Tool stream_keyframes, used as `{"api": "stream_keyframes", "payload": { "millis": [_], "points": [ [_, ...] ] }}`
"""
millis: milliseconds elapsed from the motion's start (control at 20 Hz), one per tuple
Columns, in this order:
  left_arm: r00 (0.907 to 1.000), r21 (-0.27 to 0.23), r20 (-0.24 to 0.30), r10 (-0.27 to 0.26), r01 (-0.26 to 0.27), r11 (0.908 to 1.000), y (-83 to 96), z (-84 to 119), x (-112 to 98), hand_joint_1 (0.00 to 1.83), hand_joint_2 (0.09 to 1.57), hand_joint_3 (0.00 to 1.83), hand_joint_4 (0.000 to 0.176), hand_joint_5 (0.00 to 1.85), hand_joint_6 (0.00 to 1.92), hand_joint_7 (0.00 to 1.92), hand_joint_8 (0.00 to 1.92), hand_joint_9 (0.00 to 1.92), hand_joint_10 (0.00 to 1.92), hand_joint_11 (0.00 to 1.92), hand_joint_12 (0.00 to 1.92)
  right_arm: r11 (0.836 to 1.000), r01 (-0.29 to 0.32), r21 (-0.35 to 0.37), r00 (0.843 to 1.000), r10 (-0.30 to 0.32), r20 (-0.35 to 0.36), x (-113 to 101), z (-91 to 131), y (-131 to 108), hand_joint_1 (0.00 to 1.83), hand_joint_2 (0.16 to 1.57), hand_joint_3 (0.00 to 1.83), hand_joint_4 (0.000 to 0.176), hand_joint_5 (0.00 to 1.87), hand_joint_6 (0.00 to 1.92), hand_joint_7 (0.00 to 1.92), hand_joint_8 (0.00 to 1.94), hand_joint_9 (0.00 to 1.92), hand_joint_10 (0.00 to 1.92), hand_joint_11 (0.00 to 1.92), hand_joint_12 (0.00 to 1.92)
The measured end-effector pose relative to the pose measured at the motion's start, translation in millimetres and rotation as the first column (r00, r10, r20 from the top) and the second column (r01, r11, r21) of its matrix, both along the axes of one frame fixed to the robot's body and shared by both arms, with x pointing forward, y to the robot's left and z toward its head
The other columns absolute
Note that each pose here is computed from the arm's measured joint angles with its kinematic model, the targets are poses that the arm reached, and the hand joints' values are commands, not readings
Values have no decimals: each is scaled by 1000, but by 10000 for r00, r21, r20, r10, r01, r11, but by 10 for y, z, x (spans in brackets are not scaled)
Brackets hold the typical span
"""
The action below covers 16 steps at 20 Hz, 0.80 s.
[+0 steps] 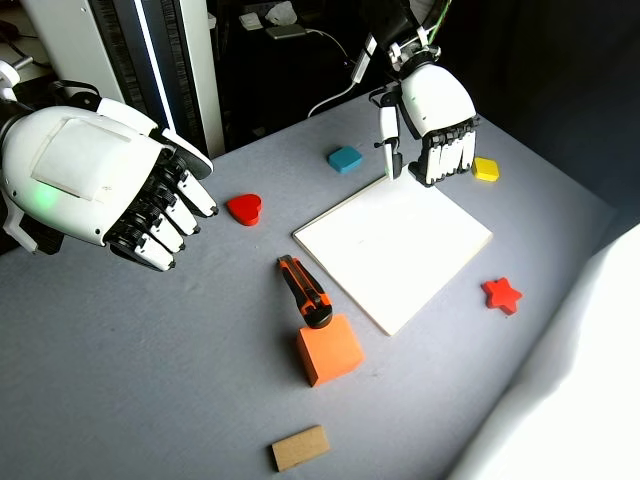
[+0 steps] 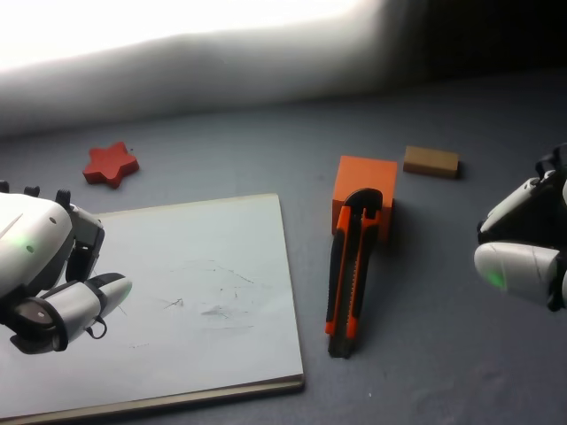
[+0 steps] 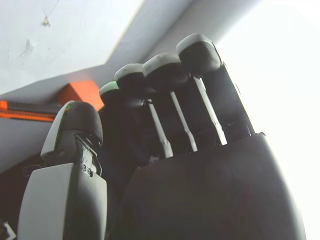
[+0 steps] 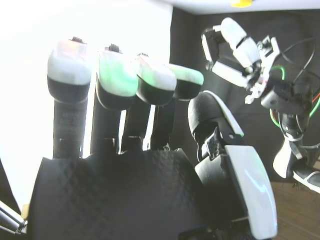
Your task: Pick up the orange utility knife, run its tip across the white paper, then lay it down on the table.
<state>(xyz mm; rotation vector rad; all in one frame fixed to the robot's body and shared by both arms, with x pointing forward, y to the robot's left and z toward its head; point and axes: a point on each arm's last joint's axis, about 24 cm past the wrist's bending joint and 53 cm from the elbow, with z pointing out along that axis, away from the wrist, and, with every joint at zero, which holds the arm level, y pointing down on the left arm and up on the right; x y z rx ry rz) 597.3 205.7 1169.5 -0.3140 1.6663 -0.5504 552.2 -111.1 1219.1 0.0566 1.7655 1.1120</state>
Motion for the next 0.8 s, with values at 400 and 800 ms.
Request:
{"api": "stream_keyframes", "payload": {
  "millis": [400,800],
  "points": [
    [9996,92,-234,160,-157,9998,63,-80,26,285,1279,2,26,16,5,42,0,98,5,0,532,9995,-183,-248,9984,196,532,-12,51,15,349,1232,0,0,2,0,74,1,43,79,0,340],
    [9982,-13,-417,431,-432,9991,123,-117,30,265,1280,1,26,17,1,33,0,82,0,0,445,9148,-2518,-3157,9130,3328,2362,165,53,276,973,1061,0,0,0,0,0,0,0,0,0,0]
  ]
}}
